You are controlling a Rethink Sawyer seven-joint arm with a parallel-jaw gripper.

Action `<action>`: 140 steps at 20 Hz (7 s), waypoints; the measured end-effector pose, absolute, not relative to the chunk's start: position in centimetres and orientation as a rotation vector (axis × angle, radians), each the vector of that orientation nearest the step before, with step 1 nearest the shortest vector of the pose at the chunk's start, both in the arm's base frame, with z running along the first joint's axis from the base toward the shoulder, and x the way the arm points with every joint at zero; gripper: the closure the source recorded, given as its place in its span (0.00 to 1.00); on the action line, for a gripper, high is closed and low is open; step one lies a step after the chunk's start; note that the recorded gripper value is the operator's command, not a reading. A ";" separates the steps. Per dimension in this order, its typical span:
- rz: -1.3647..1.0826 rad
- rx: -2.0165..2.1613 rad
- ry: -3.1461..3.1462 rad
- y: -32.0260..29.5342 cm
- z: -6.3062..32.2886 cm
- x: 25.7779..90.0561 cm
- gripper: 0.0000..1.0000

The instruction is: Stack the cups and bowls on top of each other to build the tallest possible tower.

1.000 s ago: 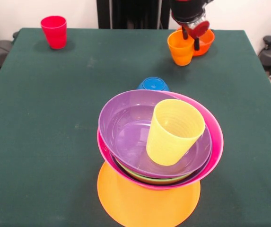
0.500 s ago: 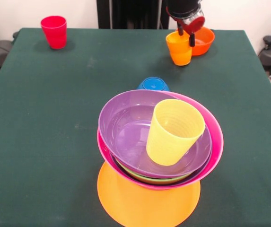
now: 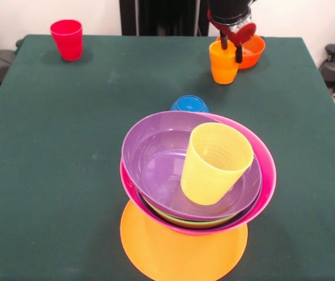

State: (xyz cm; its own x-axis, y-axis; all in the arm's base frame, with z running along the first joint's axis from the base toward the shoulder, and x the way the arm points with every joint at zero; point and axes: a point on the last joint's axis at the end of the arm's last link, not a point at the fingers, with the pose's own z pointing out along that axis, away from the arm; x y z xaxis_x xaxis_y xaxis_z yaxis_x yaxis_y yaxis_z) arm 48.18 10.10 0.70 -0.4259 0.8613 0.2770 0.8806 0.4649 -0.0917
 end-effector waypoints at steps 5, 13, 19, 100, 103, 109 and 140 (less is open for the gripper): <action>-0.113 -1.558 -2.501 9.1 -0.8 49.2 0.00; -0.101 -1.578 -2.550 8.5 -2.8 48.6 0.00; -0.089 -1.528 -2.596 8.9 -2.6 48.1 1.00; 0.409 -1.219 -3.319 12.4 16.1 85.6 1.00; 0.408 -1.218 -3.328 12.4 15.8 85.7 1.00; 0.416 -1.231 -3.327 11.8 15.3 85.3 1.00; 0.432 -1.286 -3.321 10.7 17.9 84.7 0.00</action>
State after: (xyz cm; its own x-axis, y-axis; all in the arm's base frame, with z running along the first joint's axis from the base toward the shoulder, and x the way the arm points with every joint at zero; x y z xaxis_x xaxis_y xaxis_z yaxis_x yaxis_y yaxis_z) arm 84.65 10.69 17.95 -0.6577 0.5796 -0.4812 0.6834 0.7278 -0.0573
